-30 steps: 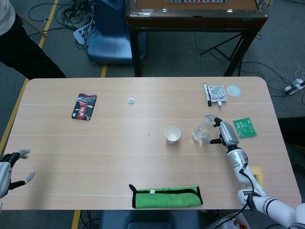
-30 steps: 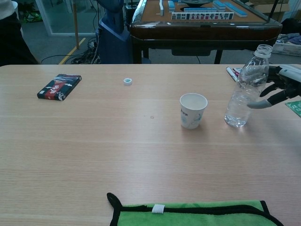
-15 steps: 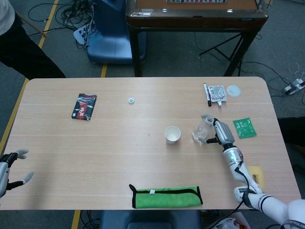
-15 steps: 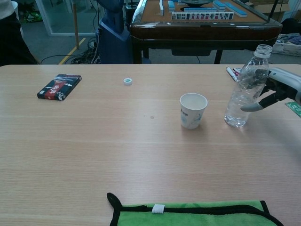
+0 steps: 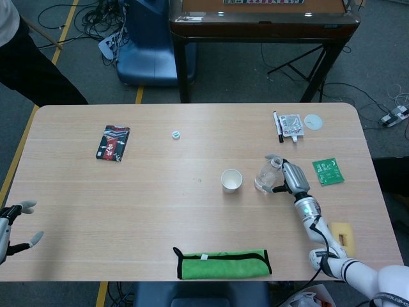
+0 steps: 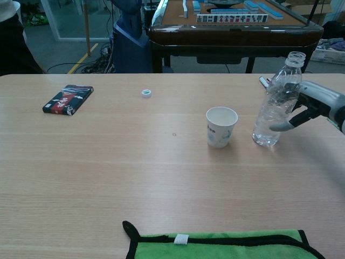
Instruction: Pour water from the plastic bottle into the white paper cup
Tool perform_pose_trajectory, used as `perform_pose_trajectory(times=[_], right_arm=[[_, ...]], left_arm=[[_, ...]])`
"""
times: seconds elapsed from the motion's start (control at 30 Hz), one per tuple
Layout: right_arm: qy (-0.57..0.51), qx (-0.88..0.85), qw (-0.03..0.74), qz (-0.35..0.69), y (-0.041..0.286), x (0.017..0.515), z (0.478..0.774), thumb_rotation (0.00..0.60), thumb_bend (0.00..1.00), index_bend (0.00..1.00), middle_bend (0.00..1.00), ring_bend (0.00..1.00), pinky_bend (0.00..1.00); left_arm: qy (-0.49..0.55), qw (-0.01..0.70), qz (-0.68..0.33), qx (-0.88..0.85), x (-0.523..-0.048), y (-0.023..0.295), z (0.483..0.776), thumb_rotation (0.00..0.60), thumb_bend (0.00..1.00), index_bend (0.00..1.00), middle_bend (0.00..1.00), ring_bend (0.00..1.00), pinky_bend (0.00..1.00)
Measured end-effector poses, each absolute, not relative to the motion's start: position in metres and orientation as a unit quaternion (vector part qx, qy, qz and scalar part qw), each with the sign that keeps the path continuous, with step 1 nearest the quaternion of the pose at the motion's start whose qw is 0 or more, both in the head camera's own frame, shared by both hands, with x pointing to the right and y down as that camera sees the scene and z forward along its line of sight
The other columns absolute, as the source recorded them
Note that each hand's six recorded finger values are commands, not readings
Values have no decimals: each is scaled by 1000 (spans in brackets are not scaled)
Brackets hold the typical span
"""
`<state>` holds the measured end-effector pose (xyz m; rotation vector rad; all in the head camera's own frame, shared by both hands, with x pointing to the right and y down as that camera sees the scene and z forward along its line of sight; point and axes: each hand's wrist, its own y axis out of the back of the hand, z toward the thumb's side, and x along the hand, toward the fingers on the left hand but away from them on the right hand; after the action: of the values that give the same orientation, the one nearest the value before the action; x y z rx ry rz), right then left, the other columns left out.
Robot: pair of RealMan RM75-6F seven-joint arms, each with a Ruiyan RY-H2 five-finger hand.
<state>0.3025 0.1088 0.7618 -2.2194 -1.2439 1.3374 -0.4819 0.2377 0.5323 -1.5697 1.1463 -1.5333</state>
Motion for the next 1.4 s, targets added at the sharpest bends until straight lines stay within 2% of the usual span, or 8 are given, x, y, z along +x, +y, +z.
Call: perform_pose_trajectory(times=[0.4,0.8,1.03,1.4], right_arm=[[-423,-766,135,465,110,297,765,600,2,340,371,215,323],[-422,-765,133,468,109,296,767,600,134,446,454,297,327],[-425,-763,138,468,106,296,764,600,163,461,485,317,347],[-422,-757,159,473,98,301,754,600,193,538,557,389,384]], left_arm=[[440,325,-586,-599,-483,238,531,600,137,307,398,362,685],[441,324,-586,-597,-485,238,530,600,138,308,398,362,685],[443,324,-586,-596,-485,237,529,600,137,309,398,362,685],[446,324,-586,-594,-487,236,527,600,137,309,398,362,685]])
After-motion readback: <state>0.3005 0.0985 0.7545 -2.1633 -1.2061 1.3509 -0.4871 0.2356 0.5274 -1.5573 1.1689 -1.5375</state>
